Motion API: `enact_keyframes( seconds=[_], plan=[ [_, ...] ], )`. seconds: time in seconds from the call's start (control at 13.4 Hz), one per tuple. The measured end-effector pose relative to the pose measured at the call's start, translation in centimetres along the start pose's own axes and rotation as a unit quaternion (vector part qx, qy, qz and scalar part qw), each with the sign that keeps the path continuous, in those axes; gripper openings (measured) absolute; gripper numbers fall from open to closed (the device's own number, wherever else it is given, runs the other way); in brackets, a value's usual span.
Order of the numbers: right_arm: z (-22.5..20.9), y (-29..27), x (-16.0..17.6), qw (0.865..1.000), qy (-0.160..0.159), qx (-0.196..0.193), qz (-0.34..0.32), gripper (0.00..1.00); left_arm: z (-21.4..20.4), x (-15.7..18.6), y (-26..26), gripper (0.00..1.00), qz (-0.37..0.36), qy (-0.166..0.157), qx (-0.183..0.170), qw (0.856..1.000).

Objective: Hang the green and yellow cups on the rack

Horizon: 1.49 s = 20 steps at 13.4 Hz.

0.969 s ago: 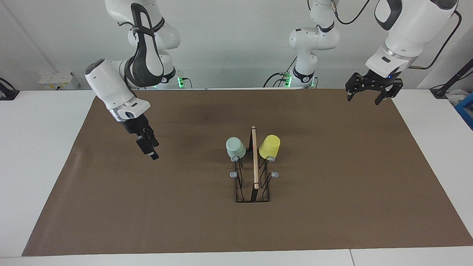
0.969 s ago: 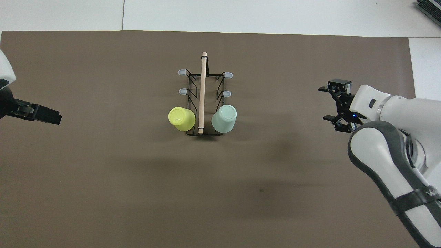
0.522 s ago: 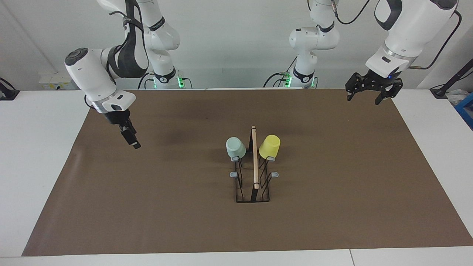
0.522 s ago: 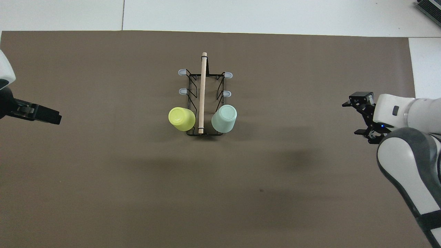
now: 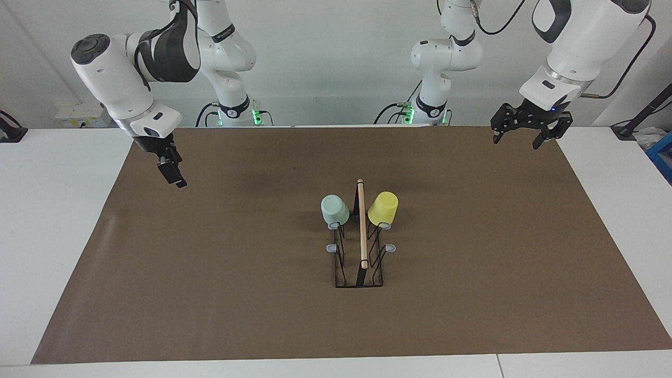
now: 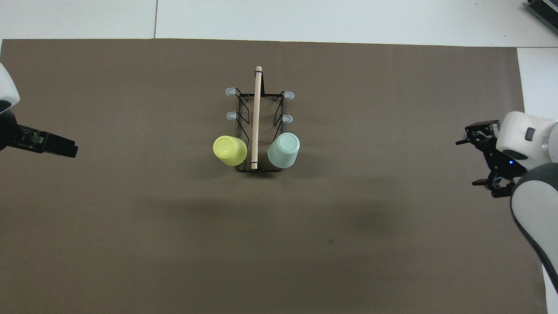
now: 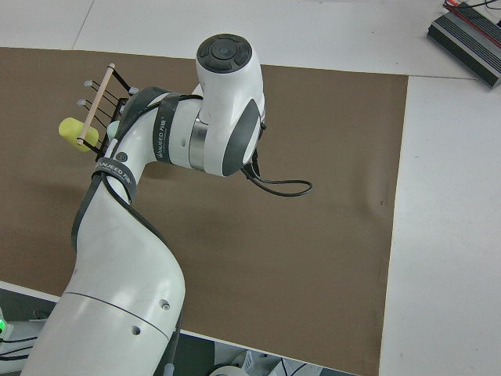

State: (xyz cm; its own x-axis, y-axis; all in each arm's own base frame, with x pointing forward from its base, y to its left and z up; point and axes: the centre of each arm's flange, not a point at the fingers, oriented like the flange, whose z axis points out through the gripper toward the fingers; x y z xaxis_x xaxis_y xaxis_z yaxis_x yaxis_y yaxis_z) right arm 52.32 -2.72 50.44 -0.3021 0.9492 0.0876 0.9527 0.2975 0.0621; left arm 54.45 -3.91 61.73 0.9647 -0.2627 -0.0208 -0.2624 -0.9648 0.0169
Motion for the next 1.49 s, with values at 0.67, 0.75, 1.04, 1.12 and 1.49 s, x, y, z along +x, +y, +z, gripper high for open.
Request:
enact_keyframes(
  seconds=[0.67,0.75,1.04,1.12,1.49],
  plan=[
    [0.5,0.1,2.9,0.948,-0.008,0.033,0.316,1.00,0.0,0.0,0.0,1.00,0.000,0.000,0.000,1.000],
    [0.5,0.1,3.1,0.938,-0.013,0.034,0.344,1.00,0.0,0.0,0.0,1.00,0.000,0.000,0.000,1.000],
    [0.6,-0.1,3.3,0.883,-0.020,0.040,0.468,1.00,0.0,0.0,0.0,1.00,0.000,0.000,0.000,1.000],
    [0.6,0.0,3.6,0.865,-0.022,0.039,0.499,1.00,0.0,0.0,0.0,1.00,0.000,0.000,0.000,1.000],
    [0.7,0.4,5.5,0.785,-0.033,0.040,0.617,1.00,0.0,0.0,0.0,1.00,0.000,0.000,0.000,1.000]
  ],
)
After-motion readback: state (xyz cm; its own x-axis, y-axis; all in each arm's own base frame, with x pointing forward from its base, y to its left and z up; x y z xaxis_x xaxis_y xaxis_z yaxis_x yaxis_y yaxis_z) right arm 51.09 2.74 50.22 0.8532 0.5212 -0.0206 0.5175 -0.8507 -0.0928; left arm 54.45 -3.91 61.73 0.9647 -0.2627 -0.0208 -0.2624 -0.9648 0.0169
